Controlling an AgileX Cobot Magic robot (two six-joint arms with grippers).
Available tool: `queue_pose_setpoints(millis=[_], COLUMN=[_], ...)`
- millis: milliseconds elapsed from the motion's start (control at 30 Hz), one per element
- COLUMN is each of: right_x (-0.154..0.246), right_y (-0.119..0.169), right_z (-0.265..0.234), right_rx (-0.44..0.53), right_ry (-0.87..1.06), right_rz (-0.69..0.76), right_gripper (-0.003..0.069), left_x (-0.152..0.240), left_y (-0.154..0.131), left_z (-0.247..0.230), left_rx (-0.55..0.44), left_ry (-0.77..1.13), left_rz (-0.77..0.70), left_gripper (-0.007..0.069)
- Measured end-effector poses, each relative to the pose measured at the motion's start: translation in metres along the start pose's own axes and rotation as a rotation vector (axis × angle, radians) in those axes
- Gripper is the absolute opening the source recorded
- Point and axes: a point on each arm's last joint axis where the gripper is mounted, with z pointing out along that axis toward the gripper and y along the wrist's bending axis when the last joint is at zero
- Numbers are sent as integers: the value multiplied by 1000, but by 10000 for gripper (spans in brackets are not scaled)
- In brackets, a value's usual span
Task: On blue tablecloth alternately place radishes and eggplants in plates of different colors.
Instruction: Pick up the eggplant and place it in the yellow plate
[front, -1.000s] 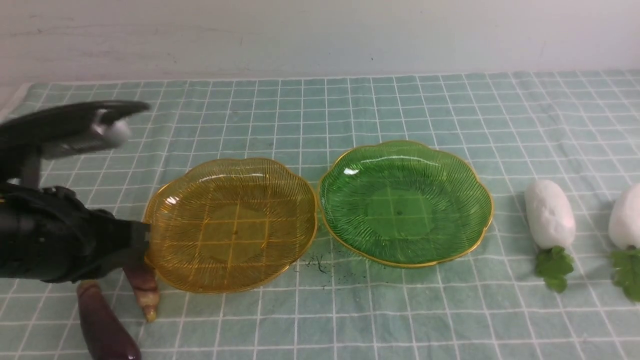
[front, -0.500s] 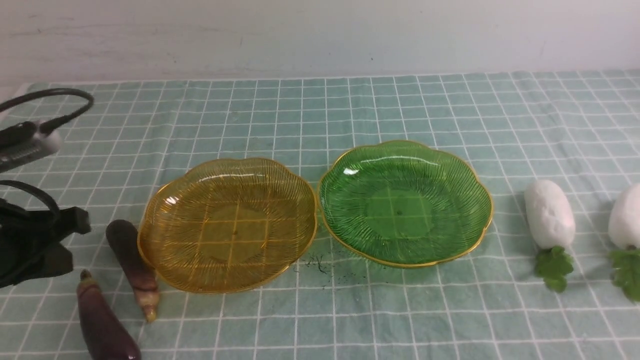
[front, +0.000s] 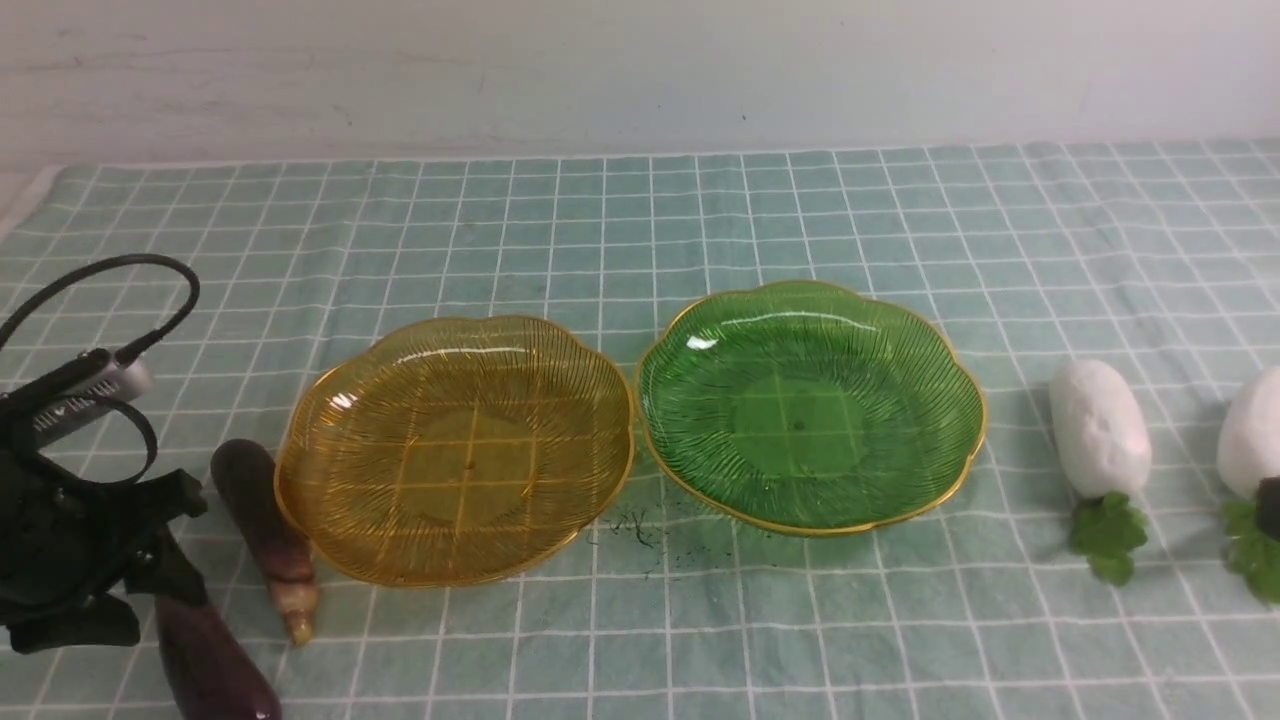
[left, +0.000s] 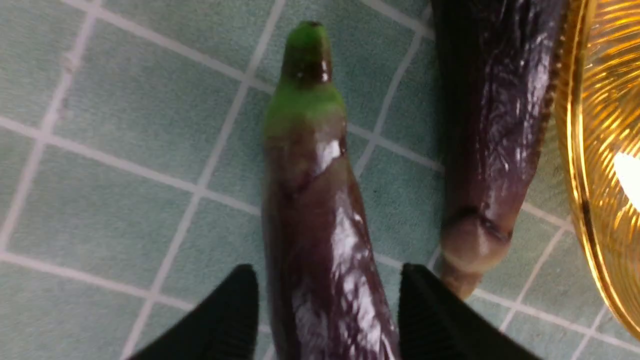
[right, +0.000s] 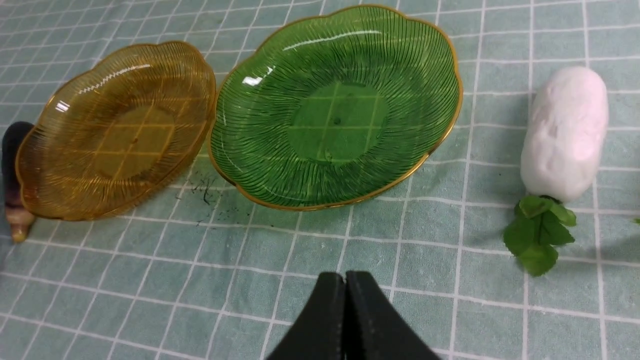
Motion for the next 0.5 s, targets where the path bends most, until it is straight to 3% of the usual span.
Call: queue_pose_setpoints(millis=[133,200,267,367,500], right_x=[0,0,0,1,1], right_y=[0,0,0,0,0], right_z=[0,0,0,0,0], right_rx=[-2,-2,-2,-4,-5], right_ry=[-1,-1,0,6,8], right_rz=[-2,-4,-4,-4,-4], right_gripper=[-14,-14,-14,-14,-14], left_x=[-4,-5,-7,-9,-16], left_y=[3,5,7,6,-4], left_z=[21,28,33,33,11], left_rx=[3,-3,-9,-11,11], left_ry=[48,66,84,105,103], left_rz=[-20,-25,-23,-16,30], left_gripper=[562,573,494,269,279])
